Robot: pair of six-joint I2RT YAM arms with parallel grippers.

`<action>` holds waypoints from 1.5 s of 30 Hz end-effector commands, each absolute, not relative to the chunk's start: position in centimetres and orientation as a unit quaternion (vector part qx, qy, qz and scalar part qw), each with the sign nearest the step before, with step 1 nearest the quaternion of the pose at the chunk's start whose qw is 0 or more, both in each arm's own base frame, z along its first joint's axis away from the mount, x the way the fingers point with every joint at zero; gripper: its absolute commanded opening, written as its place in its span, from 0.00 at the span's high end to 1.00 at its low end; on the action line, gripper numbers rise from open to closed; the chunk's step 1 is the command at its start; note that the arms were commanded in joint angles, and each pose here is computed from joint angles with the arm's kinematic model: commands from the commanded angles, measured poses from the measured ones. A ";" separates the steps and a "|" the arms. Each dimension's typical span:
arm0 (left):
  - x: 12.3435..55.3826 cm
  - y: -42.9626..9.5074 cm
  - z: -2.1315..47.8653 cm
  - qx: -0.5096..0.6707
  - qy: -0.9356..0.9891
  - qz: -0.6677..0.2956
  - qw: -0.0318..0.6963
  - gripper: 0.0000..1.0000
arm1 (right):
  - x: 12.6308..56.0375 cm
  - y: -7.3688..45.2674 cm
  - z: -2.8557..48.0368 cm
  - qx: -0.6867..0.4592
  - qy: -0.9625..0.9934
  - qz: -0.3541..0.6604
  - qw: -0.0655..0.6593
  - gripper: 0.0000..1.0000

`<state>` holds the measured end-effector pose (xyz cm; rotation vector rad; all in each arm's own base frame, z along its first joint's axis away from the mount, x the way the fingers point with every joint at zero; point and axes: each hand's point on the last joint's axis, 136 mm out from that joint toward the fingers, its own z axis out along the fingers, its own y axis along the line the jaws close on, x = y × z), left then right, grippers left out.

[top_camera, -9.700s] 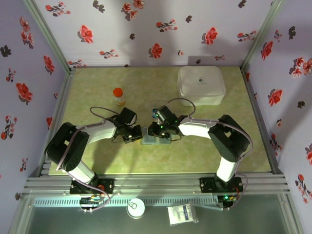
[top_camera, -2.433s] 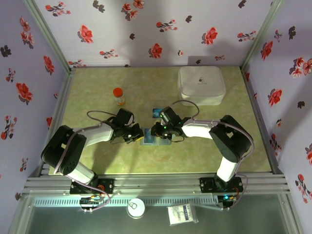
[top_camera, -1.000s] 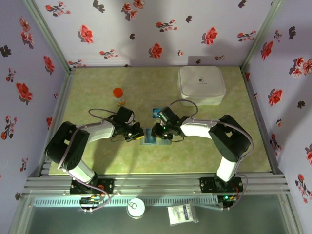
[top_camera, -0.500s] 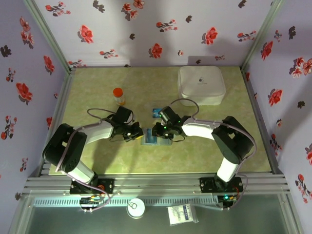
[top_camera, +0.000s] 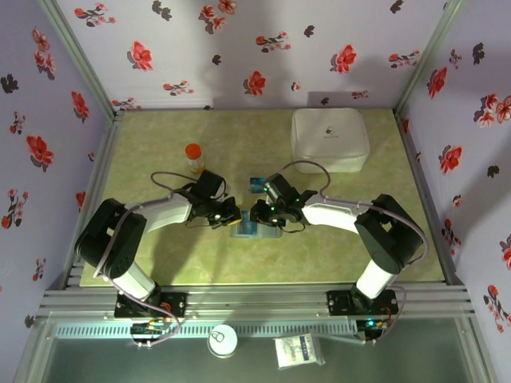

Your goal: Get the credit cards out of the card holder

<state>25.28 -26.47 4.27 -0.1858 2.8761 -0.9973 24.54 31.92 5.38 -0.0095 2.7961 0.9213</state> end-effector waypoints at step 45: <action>24.7 -25.2 1.8 -0.056 0.958 -0.280 0.028 1.00 | 24.0 31.2 2.8 -0.012 0.961 0.266 0.077 0.79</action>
